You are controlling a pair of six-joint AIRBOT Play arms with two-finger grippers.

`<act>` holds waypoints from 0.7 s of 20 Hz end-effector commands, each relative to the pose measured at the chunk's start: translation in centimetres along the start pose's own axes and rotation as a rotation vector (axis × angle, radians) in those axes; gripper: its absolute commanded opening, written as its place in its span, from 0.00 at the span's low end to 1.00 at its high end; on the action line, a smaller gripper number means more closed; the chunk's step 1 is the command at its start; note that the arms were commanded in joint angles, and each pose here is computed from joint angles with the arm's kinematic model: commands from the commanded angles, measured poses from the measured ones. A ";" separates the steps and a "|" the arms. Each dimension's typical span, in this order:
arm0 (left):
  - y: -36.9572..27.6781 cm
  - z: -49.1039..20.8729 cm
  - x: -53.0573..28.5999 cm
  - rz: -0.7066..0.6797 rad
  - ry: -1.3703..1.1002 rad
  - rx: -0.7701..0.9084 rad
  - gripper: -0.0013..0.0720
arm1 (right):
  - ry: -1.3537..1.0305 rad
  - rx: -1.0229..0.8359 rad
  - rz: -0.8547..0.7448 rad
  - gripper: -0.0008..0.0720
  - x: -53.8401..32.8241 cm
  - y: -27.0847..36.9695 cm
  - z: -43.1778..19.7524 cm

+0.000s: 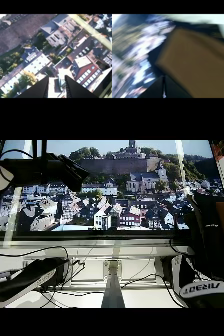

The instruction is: Fold the clothes and pants, and hang the long-sleeved shirts on hangers.

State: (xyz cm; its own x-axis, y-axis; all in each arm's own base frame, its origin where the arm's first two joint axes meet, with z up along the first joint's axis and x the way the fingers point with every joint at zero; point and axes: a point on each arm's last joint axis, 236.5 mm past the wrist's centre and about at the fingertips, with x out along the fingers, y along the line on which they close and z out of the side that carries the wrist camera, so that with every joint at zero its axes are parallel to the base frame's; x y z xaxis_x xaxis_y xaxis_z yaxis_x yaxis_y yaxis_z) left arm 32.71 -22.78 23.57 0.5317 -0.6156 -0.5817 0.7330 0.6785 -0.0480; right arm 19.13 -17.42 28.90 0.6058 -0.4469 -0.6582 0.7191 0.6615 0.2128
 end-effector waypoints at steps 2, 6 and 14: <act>0.0 0.0 0.0 0.001 -0.002 -0.002 0.33 | 0.135 -0.299 0.478 0.04 -1.3 13.0 -4.5; 0.0 0.0 0.0 0.001 -0.002 -0.002 0.33 | 0.202 -0.487 0.646 0.04 -3.8 17.8 -8.5; 0.0 0.0 0.0 0.001 -0.002 -0.002 0.33 | 0.190 -0.593 0.575 0.04 -3.2 17.2 -9.2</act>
State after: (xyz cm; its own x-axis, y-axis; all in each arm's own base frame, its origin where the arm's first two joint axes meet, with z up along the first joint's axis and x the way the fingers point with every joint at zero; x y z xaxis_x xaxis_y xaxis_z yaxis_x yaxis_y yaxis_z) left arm 32.70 -22.79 23.57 0.5315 -0.6159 -0.5816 0.7326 0.6788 -0.0493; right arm 26.51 0.77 28.11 0.7207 0.1375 -0.6795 -0.0042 0.9810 0.1940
